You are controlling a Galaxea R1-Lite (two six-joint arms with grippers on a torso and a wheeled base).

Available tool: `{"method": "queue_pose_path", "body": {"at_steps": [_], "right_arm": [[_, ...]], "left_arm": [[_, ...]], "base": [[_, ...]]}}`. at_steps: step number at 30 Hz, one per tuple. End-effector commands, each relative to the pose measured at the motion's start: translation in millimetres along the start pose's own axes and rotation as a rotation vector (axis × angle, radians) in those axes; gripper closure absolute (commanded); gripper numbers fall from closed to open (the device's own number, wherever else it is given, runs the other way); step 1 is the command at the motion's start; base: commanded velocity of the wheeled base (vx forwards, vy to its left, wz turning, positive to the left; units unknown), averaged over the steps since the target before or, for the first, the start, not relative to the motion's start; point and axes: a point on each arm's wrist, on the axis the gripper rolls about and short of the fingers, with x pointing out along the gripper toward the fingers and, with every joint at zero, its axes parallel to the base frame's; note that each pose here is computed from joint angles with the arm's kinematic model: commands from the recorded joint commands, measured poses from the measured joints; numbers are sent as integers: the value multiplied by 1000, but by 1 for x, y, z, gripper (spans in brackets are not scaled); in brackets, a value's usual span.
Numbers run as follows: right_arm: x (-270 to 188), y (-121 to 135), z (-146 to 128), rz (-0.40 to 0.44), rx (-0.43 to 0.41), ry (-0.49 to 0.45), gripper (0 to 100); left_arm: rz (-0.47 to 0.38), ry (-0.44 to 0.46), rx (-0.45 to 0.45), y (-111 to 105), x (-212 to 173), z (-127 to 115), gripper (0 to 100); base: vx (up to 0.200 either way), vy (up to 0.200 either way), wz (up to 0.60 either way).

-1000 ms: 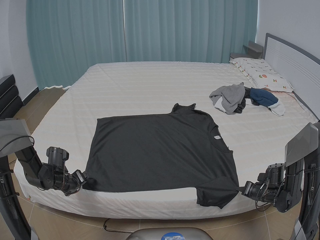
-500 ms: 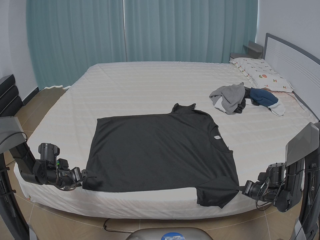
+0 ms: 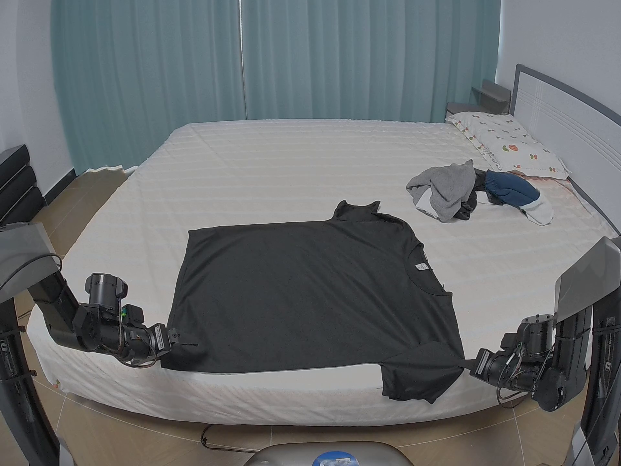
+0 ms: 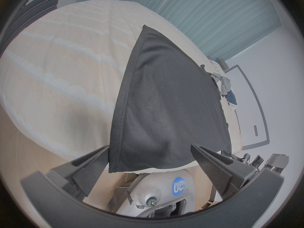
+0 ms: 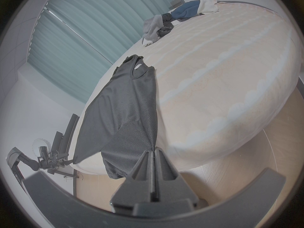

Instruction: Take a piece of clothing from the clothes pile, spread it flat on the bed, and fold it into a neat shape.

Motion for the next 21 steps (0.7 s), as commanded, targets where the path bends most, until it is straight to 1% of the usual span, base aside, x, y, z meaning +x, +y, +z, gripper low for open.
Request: {"method": "queue_pose_path", "body": {"at_steps": [1,5,7,17,18,21], "right_arm": [[-1,2,2,11,-5,-16,100],[-1,2,2,13,-5,-16,100],[-1,2,2,13,-5,-16,100],[-1,3,2,16,-8,-16,100],[-1,3,3,16,-8,-19,100],[-1,3,2,13,-7,-15,100]], "left_arm": [[21,13,8,-1,5,-3,0],[60,23,49,1,7,-8,0],[66,21,49,2,7,-8,0],[62,16,55,0,12,-4,0],[63,17,52,0,12,-4,100],[64,17,46,1,11,-5,100]], "base": [[0,0,0],[0,0,0],[0,0,0],[0,0,0],[0,0,0],[0,0,0]]}}
